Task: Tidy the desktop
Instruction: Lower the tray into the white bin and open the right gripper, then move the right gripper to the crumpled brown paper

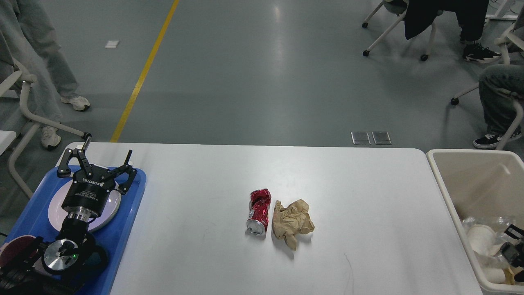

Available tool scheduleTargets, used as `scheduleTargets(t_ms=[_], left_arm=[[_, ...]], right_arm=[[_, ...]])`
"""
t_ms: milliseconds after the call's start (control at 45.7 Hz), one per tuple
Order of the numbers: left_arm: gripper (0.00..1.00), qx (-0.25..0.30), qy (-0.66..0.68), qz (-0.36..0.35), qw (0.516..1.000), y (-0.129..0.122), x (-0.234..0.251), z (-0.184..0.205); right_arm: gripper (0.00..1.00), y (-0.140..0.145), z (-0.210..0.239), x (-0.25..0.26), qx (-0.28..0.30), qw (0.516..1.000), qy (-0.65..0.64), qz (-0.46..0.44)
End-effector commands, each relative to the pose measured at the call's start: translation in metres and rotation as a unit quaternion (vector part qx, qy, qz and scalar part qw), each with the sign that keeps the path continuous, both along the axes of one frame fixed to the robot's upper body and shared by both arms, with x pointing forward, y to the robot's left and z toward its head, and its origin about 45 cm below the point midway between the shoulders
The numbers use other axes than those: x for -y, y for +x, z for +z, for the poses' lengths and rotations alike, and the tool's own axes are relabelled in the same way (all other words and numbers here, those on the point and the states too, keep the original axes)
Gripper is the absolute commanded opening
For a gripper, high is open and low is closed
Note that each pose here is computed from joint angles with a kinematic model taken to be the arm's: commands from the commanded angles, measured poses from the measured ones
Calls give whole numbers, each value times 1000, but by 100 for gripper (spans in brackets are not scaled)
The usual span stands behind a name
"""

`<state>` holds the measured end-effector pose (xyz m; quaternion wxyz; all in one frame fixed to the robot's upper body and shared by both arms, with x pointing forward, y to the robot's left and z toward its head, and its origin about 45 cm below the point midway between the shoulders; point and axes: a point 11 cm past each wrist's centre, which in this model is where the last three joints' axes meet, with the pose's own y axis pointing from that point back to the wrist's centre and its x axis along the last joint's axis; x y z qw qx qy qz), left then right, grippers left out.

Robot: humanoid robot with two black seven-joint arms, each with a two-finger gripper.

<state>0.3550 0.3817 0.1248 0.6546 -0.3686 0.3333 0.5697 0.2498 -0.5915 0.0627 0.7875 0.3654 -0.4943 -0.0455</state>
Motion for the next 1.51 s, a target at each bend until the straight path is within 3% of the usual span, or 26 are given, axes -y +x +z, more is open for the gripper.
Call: scheduleTargets(t_ms=[0,350,547,656,810,1138,1378,1488], left_arm=[[96,0,0,0,1000,0,0,0],[96,0,0,0,1000,0,0,0],[96,0,0,0,1000,0,0,0],[96,0,0,0,1000,0,0,0],[96,0,0,0,1000,0,0,0],[96,0,0,0,1000,0,0,0],[96,-1,0,0,1000,0,0,0],[96,-1,0,1,1000,0,0,0]], right_arm=[[100,-3,-2,0,-6,1000,4,-2],[100,6,10,1,-7,1000,18,-13],[100,27,41,-13,-66,995,69,9],[100,50,63,-44,-115,987,94,65],[100,61,104,-97,-197,964,130,124],[100,87,195,-263,-344,871,200,289],[100,73,248,-357,-344,834,179,392],[100,69,261,-385,-313,838,175,412]])
